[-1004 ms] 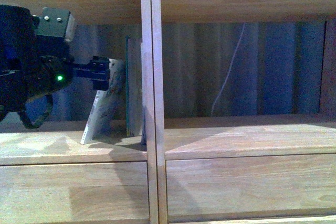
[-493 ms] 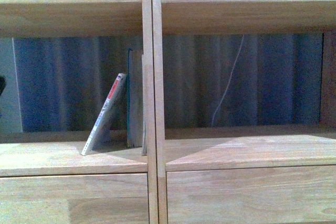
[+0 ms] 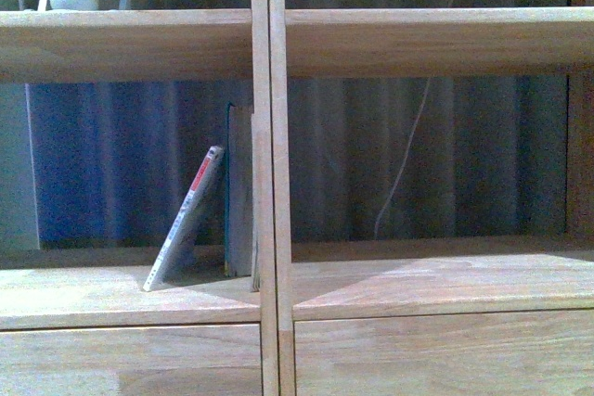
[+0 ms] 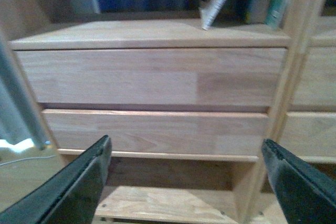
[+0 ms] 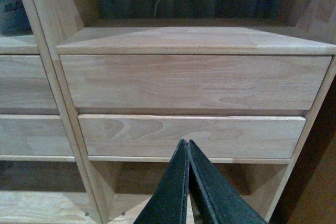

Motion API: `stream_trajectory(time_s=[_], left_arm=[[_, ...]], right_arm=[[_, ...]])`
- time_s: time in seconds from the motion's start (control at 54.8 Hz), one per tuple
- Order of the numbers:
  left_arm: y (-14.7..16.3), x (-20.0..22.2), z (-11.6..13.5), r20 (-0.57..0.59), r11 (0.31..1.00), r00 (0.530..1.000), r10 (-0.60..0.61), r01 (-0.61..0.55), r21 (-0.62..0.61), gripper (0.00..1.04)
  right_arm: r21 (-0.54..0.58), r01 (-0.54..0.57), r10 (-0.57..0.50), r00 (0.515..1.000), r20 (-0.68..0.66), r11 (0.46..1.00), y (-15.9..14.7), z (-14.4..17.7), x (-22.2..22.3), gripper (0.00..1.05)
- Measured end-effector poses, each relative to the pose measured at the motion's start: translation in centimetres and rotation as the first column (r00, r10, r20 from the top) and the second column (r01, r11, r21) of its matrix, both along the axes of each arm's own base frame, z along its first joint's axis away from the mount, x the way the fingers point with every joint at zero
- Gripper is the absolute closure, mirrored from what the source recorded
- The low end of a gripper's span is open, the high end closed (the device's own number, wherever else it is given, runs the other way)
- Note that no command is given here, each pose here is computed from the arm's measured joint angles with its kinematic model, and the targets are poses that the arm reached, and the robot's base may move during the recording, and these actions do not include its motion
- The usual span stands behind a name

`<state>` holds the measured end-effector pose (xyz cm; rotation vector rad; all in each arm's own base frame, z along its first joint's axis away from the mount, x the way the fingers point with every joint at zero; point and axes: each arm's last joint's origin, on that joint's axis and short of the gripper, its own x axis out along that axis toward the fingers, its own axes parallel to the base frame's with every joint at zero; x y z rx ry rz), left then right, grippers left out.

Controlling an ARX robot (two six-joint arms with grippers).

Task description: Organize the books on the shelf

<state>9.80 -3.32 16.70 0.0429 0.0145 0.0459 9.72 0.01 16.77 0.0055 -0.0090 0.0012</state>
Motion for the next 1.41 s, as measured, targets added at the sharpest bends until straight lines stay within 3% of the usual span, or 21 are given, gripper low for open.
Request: stream_trajectory(time_s=[0.055, 0.475, 0.621, 0.785, 0.821, 1.296, 1.405], left_arm=[[0.3, 0.0, 0.1, 0.015, 0.999, 0.999, -0.049, 0.049, -0.020, 0.31], [1.9, -0.1, 0.0, 0.022, 0.997, 0.998, -0.057, 0.057, -0.042, 1.02], [2.6, -0.1, 0.0, 0.020, 0.995, 0.996, -0.088, 0.089, -0.040, 1.02], [3.3, -0.1, 0.0, 0.022, 0.998, 0.999, -0.048, 0.049, -0.040, 1.02], [3.3, -0.1, 0.0, 0.022, 0.998, 0.999, -0.050, 0.051, -0.040, 1.02], [3.3, -0.1, 0.0, 0.021, 0.998, 0.999, -0.048, 0.049, -0.041, 0.22], [3.3, -0.1, 0.0, 0.021, 0.998, 0.999, -0.048, 0.049, -0.040, 0.06]], right_arm=[[0.000, 0.001, -0.001, 1.000, 0.000, 1.000, 0.0, 0.0, 0.0, 1.02], [0.000, 0.000, 0.000, 1.000, 0.000, 1.000, 0.0, 0.0, 0.0, 1.02], [0.000, 0.000, 0.000, 1.000, 0.000, 1.000, 0.0, 0.0, 0.0, 1.02], [0.000, 0.000, 0.000, 1.000, 0.000, 1.000, 0.0, 0.0, 0.0, 1.02], [-0.002, 0.000, 0.000, 1.000, 0.000, 1.000, 0.0, 0.0, 0.0, 0.97], [-0.002, 0.000, 0.000, 1.000, 0.000, 1.000, 0.0, 0.0, 0.0, 0.19], [-0.002, 0.000, 0.000, 1.000, 0.000, 1.000, 0.0, 0.0, 0.0, 0.06]])
